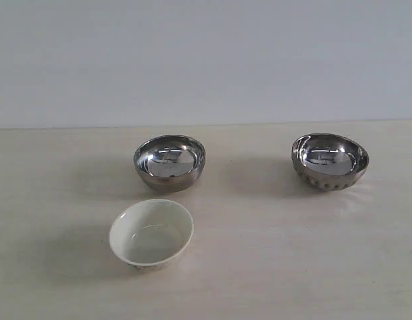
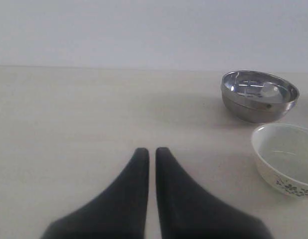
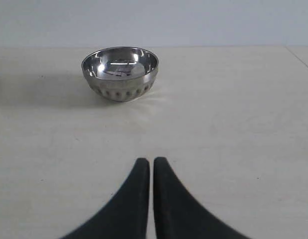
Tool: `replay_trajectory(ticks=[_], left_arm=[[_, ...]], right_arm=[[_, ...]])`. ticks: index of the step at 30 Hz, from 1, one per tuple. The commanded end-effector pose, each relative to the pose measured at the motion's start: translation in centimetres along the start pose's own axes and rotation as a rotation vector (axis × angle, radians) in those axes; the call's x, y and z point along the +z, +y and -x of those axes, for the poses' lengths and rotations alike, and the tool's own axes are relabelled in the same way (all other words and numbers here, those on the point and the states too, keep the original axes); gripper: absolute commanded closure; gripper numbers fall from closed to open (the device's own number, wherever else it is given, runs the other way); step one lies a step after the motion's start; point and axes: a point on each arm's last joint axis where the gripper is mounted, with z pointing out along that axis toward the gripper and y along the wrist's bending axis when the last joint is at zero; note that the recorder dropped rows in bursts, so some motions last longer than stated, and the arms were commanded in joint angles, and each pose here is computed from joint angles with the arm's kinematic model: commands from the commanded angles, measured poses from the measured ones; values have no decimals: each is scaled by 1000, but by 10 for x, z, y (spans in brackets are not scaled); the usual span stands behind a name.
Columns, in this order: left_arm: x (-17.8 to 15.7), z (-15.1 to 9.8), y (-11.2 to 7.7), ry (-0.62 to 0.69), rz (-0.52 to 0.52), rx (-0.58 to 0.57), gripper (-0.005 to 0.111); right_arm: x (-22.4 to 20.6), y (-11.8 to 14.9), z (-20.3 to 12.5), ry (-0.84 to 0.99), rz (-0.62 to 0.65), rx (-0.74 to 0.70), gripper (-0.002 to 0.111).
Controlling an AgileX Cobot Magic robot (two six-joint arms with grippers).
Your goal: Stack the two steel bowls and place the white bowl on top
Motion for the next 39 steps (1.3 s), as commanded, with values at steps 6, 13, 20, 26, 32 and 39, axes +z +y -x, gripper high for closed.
replay_trajectory(ticks=[6, 13, 20, 26, 32, 39], left_arm=[[0, -1, 0, 2, 2, -4, 102], [0, -1, 0, 2, 3, 1, 102], [0, -1, 0, 2, 3, 1, 102], [-1, 13, 1, -150, 9, -4, 102], [-9, 40, 2, -467, 24, -3, 102], [-26, 63, 3, -774, -47, -211, 102]], right_arm=[[0, -1, 1, -14, -9, -8, 108], [0, -1, 1, -14, -9, -8, 108], [0, -1, 1, -14, -9, -8, 108], [0, -1, 1, -14, -9, -8, 108], [0, -1, 1, -14, -9, -8, 108], [0, -1, 1, -14, -9, -8, 108]])
